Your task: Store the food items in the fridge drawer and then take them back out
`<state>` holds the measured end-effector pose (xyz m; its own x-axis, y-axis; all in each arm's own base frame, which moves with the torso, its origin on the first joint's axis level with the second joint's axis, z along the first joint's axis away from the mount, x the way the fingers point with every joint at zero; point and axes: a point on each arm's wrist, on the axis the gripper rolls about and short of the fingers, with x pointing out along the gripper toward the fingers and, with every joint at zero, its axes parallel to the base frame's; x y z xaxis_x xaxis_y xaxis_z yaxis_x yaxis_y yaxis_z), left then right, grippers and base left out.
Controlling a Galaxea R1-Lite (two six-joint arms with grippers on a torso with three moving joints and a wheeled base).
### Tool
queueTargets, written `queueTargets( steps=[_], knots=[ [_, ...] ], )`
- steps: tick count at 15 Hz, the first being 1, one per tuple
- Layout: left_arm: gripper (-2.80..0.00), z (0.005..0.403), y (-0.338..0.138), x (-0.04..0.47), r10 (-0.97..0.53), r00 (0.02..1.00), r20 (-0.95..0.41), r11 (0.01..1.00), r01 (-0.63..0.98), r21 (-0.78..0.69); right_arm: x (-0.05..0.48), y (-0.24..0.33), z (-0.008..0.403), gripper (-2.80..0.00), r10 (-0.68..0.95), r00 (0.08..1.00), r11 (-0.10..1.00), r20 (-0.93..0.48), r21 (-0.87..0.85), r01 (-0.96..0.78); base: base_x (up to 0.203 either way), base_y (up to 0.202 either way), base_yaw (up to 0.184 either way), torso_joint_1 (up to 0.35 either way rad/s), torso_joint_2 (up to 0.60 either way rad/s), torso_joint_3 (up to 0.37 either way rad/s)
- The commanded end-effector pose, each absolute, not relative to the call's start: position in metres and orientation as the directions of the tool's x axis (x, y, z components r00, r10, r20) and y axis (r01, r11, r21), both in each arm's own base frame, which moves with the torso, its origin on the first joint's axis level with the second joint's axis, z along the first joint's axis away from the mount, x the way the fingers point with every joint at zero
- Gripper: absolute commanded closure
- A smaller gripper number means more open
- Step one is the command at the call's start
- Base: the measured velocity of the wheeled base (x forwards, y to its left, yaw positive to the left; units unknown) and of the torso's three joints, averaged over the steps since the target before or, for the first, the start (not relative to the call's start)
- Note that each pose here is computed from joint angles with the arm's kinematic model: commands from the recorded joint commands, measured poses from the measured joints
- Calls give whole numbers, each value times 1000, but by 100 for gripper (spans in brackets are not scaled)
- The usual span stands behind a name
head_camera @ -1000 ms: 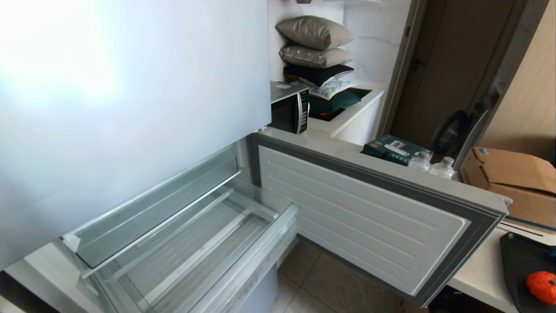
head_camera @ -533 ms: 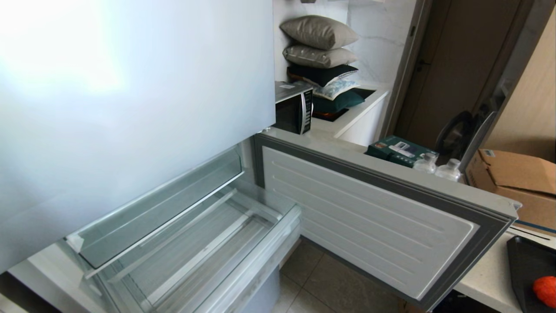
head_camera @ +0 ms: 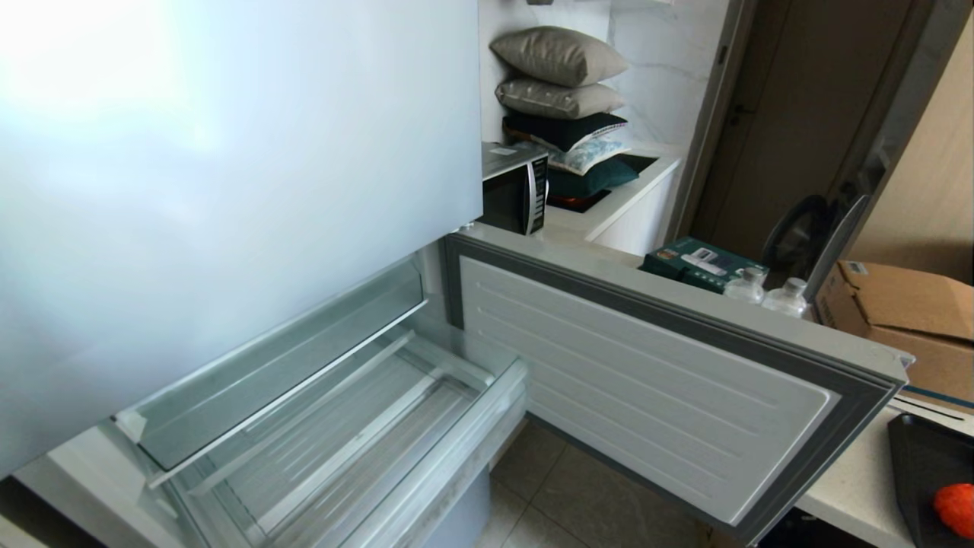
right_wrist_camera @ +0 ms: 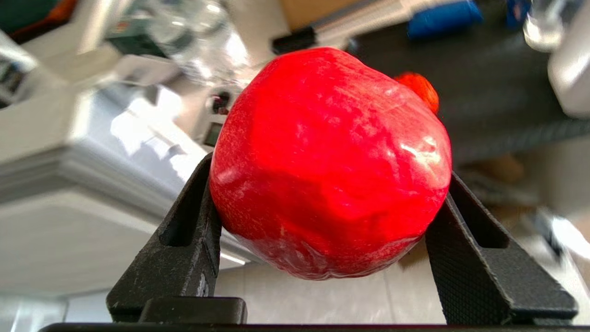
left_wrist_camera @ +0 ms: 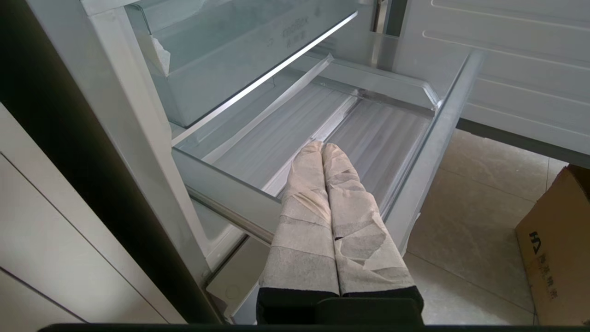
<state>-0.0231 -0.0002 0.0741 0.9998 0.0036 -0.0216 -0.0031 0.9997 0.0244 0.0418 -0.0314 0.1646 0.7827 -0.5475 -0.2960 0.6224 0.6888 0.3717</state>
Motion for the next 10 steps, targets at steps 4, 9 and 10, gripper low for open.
queueTargets(
  steps=[4, 9, 10],
  knots=[
    [0, 74, 0, -23, 3, 1000, -21, 1000, -3, 25, 84, -97, 135, 0, -535, 608, 477, -587, 384, 790, 0, 0, 0, 0, 0, 0],
    [0, 74, 0, -23, 5, 1000, -21, 1000, -4, 25, 102, -169, 107, 0, -543, 479, 342, -690, 339, 876, 0, 0, 0, 0, 0, 0],
    [0, 74, 0, -23, 5, 1000, -21, 1000, -4, 25, 105, -179, 102, 0, -537, 469, 333, -701, 334, 882, 0, 0, 0, 0, 0, 0]
  ],
)
